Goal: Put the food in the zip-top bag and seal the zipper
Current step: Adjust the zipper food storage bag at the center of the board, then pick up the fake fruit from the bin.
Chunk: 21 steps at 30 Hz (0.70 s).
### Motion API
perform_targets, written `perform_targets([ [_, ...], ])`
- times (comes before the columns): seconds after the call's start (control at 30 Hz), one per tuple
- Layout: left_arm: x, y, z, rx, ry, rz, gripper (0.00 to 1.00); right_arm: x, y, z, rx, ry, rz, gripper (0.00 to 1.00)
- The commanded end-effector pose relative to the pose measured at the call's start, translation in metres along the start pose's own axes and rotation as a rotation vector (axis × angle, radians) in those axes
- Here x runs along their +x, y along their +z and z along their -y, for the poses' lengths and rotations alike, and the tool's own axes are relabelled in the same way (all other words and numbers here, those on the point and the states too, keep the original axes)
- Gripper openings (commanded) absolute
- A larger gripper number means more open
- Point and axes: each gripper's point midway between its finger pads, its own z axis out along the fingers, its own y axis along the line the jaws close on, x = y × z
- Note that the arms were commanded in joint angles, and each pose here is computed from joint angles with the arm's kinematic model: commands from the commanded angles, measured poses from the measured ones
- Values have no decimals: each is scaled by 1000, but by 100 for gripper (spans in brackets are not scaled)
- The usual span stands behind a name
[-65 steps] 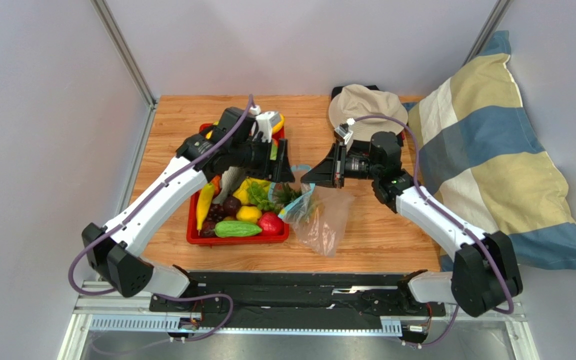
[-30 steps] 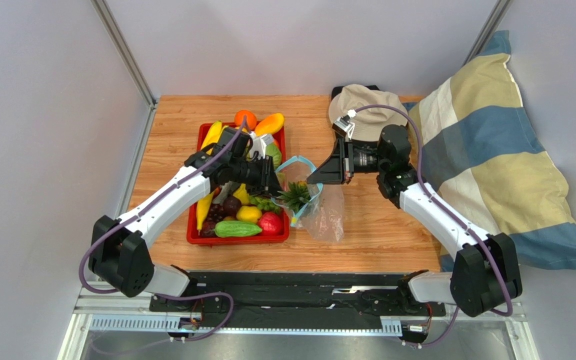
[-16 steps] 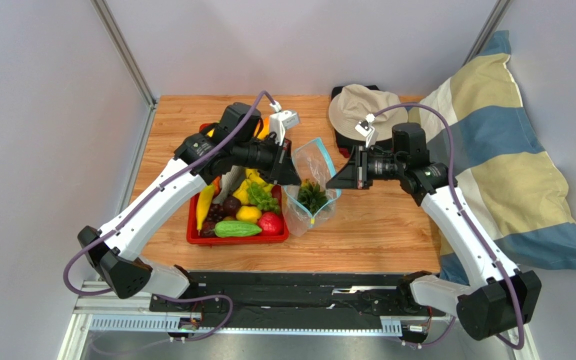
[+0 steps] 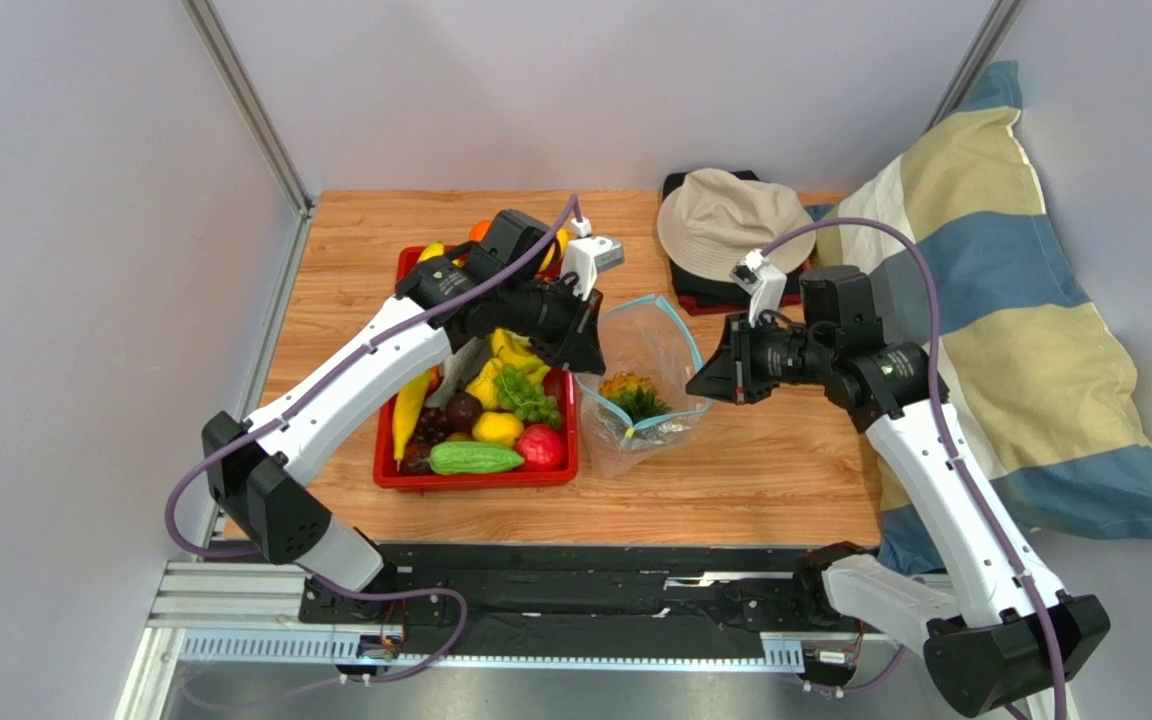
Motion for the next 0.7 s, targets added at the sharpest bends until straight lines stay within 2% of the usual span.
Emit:
perform_targets([
  [0.0,-9,5,0,9,69,30,3,-18,-5,4,54,-47,47,0],
  [0.07,2,12,-10,-18,68,-1,4,-7,6,22,97,-39,12,0],
  [0.13,6,15,-18,-50,67,-13,10,-3,13,32,113,-52,-14,0],
  [0.17,7,15,-20,-53,63,-18,16,-4,14,32,108,-56,-15,0],
  [0.2,7,15,-19,-46,60,-19,32,-8,14,32,110,-60,-8,0],
  [0.27,3,7,-16,-28,54,7,48,-13,16,31,98,-61,-3,0],
  [0.3,0,3,-17,-36,56,23,64,-16,16,29,89,-65,4,0],
  [0.4,-9,-25,-22,-57,64,88,84,-16,18,22,42,-88,7,0],
  [0.53,-3,-72,-49,-121,84,161,98,-13,19,21,24,-108,-7,0],
  [0.57,-4,-99,-61,-156,59,220,99,-14,18,20,24,-115,-6,0],
  [0.6,8,-108,-65,-170,54,198,99,-14,18,18,12,-118,-5,0],
  [0.67,23,-133,-82,-254,141,162,99,-19,16,15,8,-114,6,0],
])
